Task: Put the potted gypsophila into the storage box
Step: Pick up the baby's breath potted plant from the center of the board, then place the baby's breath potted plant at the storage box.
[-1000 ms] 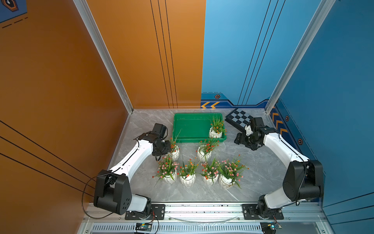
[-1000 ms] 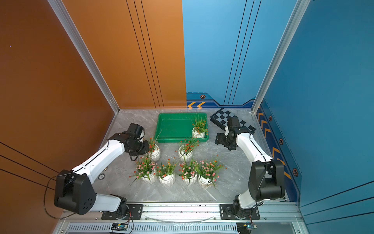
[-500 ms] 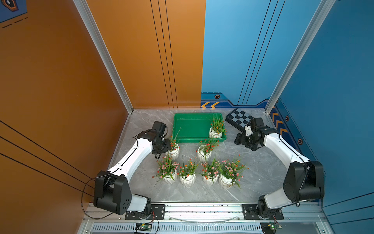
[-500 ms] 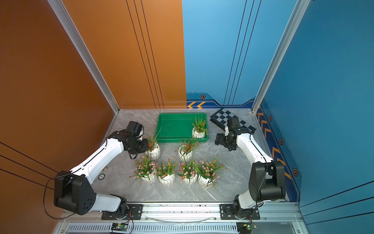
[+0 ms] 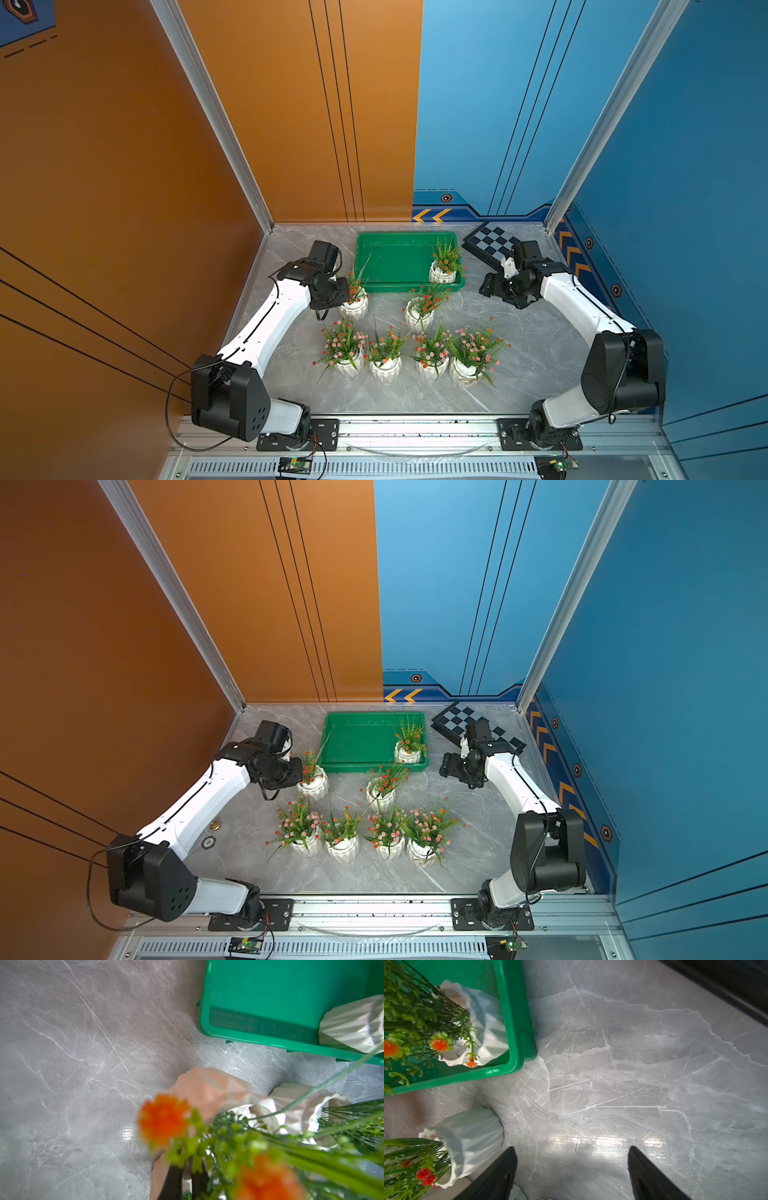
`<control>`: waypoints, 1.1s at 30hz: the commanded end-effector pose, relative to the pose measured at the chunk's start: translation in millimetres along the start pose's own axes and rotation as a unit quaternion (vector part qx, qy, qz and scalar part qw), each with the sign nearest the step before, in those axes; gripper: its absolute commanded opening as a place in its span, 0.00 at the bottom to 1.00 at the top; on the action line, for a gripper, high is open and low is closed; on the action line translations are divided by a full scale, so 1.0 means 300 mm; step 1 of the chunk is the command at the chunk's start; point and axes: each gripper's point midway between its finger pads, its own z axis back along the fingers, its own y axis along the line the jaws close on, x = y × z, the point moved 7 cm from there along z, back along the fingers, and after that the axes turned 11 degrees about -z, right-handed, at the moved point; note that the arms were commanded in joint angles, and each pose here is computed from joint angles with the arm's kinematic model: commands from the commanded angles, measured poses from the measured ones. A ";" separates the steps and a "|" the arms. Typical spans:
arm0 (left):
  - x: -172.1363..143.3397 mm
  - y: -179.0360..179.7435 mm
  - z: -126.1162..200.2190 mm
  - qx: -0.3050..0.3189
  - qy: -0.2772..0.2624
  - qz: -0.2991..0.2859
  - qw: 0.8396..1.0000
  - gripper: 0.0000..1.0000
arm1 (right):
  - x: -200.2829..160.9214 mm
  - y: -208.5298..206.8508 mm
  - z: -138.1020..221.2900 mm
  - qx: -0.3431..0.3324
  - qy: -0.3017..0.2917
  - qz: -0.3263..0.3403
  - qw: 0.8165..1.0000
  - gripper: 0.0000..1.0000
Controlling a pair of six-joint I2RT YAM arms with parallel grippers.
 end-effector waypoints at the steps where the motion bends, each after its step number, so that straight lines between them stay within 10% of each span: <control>1: 0.049 -0.011 0.081 -0.014 -0.035 -0.003 0.999 0.00 | 0.018 0.026 0.003 0.011 0.001 0.011 1.000 0.85; 33: 0.463 -0.148 -0.042 -0.062 -0.053 -0.016 0.997 0.00 | 0.094 0.077 0.016 0.027 0.009 0.026 0.999 0.85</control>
